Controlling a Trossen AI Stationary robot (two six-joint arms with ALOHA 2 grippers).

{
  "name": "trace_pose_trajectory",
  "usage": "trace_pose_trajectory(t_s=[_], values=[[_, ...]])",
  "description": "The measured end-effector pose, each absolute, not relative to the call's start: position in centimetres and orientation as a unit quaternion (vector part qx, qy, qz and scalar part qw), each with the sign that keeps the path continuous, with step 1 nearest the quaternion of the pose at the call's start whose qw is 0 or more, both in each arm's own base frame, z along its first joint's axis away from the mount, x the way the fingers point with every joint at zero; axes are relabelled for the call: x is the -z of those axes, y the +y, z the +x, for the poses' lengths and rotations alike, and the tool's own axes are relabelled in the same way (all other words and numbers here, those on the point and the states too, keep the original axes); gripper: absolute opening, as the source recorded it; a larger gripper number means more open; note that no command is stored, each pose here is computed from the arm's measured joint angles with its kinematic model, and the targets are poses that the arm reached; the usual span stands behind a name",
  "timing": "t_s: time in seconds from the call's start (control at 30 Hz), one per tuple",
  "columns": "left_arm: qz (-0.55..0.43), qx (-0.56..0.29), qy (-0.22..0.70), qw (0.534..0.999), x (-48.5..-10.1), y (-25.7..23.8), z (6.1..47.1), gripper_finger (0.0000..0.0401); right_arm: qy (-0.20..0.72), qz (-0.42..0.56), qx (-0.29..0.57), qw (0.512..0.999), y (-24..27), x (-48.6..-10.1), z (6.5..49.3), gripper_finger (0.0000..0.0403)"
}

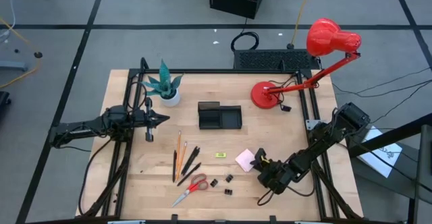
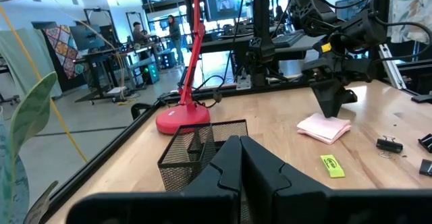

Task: Pick and place office supplies into organizer
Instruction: Put the pink sticky note the black desk organizer

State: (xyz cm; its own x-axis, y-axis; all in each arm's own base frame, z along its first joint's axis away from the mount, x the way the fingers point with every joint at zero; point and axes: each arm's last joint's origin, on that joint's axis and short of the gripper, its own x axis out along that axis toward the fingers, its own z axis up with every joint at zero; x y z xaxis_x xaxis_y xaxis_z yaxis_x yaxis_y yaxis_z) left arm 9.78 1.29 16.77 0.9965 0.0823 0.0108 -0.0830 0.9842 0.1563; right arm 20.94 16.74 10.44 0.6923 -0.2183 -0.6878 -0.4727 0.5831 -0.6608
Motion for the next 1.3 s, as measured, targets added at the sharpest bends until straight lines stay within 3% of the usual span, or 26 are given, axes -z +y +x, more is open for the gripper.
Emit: trace_pose_trajectory(t_s=[0.57, 1.3], values=[[0.079, -0.041, -0.002, 0.996, -16.8, 1.3, 9.8, 0.0008, 0.394, -0.433, -0.071, 0.807, 16.1, -10.4, 21.4, 0.0004], [0.079, -0.041, -0.002, 0.996, -16.8, 1.3, 9.8, 0.0008, 0.336, -0.501, 0.022, 0.797, 16.5, -12.1, 22.8, 0.0]])
